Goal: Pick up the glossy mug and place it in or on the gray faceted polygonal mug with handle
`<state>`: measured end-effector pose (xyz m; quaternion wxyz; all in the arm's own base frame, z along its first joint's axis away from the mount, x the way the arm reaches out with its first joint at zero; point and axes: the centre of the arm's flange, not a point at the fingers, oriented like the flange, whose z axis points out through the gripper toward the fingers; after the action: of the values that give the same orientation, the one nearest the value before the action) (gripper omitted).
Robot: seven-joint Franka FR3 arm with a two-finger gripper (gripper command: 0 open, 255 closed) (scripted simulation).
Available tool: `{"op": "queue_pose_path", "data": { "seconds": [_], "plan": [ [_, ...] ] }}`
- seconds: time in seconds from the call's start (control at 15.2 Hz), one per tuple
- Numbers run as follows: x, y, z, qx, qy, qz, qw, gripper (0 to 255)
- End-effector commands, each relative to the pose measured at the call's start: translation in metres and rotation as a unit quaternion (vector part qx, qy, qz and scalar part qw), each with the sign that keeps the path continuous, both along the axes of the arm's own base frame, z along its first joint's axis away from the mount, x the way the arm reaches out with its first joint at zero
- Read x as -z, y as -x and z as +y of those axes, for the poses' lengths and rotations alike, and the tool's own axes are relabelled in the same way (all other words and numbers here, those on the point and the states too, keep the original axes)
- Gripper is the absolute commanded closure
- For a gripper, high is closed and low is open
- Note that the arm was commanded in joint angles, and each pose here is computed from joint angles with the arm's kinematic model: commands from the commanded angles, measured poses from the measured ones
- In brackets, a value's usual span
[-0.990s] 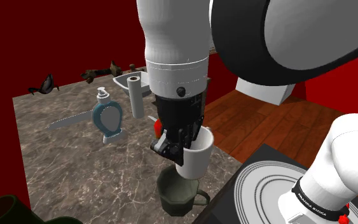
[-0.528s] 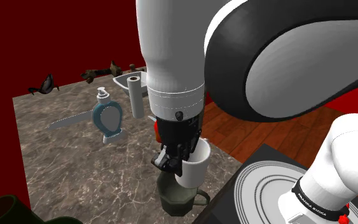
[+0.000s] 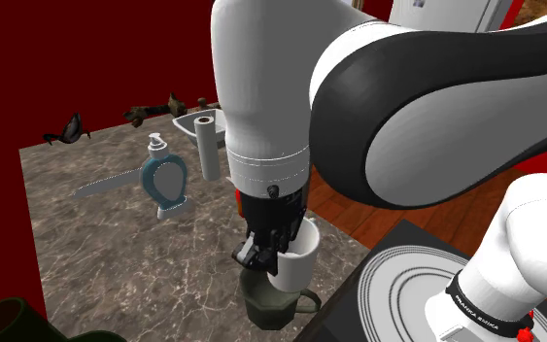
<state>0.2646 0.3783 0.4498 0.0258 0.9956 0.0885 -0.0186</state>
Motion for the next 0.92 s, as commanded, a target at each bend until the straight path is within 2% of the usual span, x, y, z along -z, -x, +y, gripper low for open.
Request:
{"op": "queue_pose_path", "data": {
  "seconds": [0.0, 0.07, 0.13, 0.46, 0.73, 0.86],
  "plan": [
    [0.001, 0.0, 0.0, 0.0, 0.0, 0.001, 1.0, 255],
    [0.001, 0.0, 0.0, 0.0, 0.0, 0.001, 1.0, 255],
    [0.001, 0.0, 0.0, 0.0, 0.0, 0.001, 1.0, 0],
    [0.001, 0.0, 0.0, 0.0, 0.0, 0.001, 1.0, 0],
    [-0.049, -0.001, 0.003, 0.0, 0.0, 0.001, 1.0, 0],
    [-0.049, -0.001, 0.003, 0.0, 0.0, 0.001, 1.0, 0]
  ]
}}
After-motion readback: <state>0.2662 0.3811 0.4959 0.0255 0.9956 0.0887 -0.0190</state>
